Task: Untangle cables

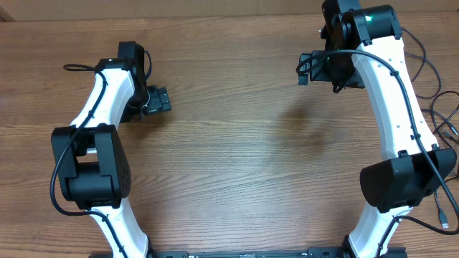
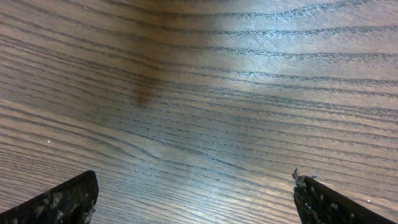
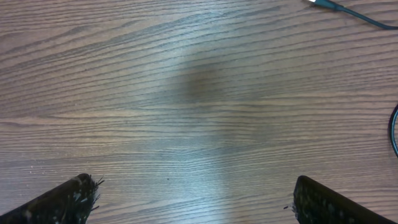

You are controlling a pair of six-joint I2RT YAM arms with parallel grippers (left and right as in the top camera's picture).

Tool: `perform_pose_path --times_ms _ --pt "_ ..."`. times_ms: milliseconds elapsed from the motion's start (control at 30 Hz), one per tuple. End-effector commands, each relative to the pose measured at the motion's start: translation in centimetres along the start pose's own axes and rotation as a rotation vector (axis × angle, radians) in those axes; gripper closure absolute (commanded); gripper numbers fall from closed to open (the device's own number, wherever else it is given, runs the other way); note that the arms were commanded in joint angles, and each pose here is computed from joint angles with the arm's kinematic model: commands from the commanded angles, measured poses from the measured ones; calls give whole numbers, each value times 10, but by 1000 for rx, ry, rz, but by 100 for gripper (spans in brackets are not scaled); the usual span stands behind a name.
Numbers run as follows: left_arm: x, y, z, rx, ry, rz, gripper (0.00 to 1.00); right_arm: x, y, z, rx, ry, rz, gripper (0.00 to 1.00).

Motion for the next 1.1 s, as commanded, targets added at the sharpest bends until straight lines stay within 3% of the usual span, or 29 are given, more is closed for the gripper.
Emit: perform_pose_path --times_ms 0,233,467,833,1067 --pt "-1 2 -1 10 -4 2 0 -2 -15 -2 6 11 -40 0" --pt "-10 -1 -24 1 56 -5 1 -3 -15 -2 6 11 -40 0" --pt "-21 -35 -55 -9 144 -113 1 -2 -15 -2 6 11 -40 0" --pt "-22 -129 -68 -247 149 -358 0 -2 -15 -2 6 11 -41 0" --pt "-52 -169 -67 -360 198 -543 0 -2 -15 -2 6 11 -40 0"
Point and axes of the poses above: each gripper's point midway between its finger pads, its own y axis out along the fingers, its own z axis along the line the jaws close on, x = y × z, the point moved 7 cm from there along -y, back along the fingers, and after that the axes turned 5 degrees about -y, right-handed, at the moved point
